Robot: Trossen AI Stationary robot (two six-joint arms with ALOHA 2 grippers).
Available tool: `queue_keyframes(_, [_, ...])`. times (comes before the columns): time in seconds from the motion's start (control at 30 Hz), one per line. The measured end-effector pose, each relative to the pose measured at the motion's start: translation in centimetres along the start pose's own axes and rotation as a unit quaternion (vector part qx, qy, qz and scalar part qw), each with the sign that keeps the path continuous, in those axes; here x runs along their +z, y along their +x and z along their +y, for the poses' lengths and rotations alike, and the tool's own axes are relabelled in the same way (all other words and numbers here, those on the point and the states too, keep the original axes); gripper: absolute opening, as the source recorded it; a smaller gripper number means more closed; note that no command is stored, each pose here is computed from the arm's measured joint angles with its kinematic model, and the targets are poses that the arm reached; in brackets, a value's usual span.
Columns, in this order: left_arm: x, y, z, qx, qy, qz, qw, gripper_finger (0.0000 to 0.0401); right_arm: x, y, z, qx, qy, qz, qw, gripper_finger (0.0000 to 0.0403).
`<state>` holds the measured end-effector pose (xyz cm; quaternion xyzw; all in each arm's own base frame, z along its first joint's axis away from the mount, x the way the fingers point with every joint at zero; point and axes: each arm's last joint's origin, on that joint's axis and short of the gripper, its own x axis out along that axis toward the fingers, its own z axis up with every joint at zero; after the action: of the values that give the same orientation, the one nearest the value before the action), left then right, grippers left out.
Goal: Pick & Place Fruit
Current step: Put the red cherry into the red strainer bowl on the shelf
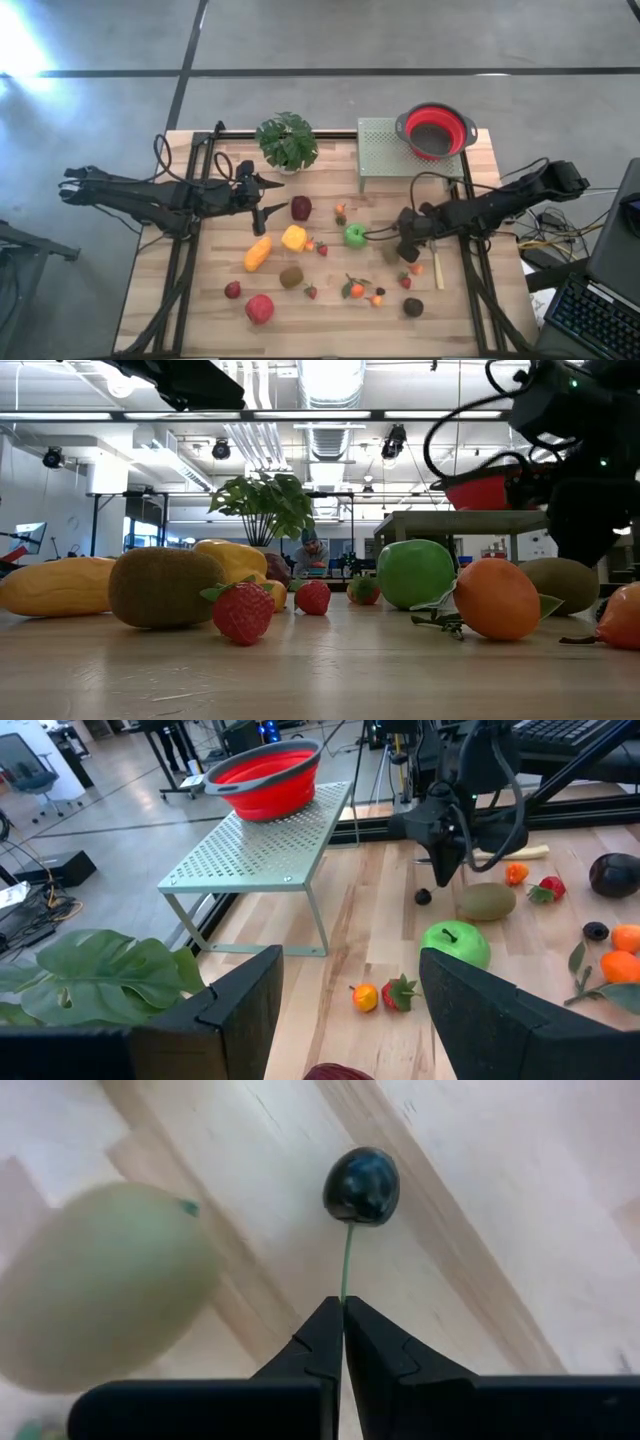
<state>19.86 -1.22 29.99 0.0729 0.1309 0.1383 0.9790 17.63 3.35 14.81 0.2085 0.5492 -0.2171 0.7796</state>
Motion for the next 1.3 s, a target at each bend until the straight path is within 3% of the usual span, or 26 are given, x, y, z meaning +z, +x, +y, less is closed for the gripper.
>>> queue_keyframes(0.33, [0.0, 0.0, 0.0, 0.000, 0.000, 0.000, 1.000, 0.0241, 2.9, -4.6, 1.7, -0.019, -0.052, -0.012, 0.998, 0.0008])
queue_keyframes(0.6, [0.0, 0.0, 0.0, 0.000, 0.002, 0.000, 1.000, 0.0241, 5.6, -11.6, 1.8, -0.084, -0.084, -0.069, 0.990, 0.0008])
queue_keyframes(0.8, [0.0, 0.0, 0.0, 0.000, 0.002, -0.002, 1.000, 0.0241, 7.7, -17.2, -0.2, -0.165, -0.056, -0.105, 0.979, 0.0008])
queue_keyframes(0.97, [0.0, 0.0, 0.0, 0.000, 0.002, -0.001, 1.000, 0.0240, 9.5, -20.8, -2.5, -0.194, -0.029, -0.131, 0.972, 0.0008])
queue_keyframes(1.13, [0.0, 0.0, 0.0, 0.000, 0.003, -0.001, 1.000, 0.0241, 11.1, -22.8, -5.4, -0.220, 0.008, -0.133, 0.966, 0.0008])
queue_keyframes(1.3, [0.0, 0.0, 0.0, 0.000, 0.003, 0.000, 1.000, 0.0240, 12.1, -23.6, -8.7, -0.212, 0.058, -0.107, 0.970, 0.0008])
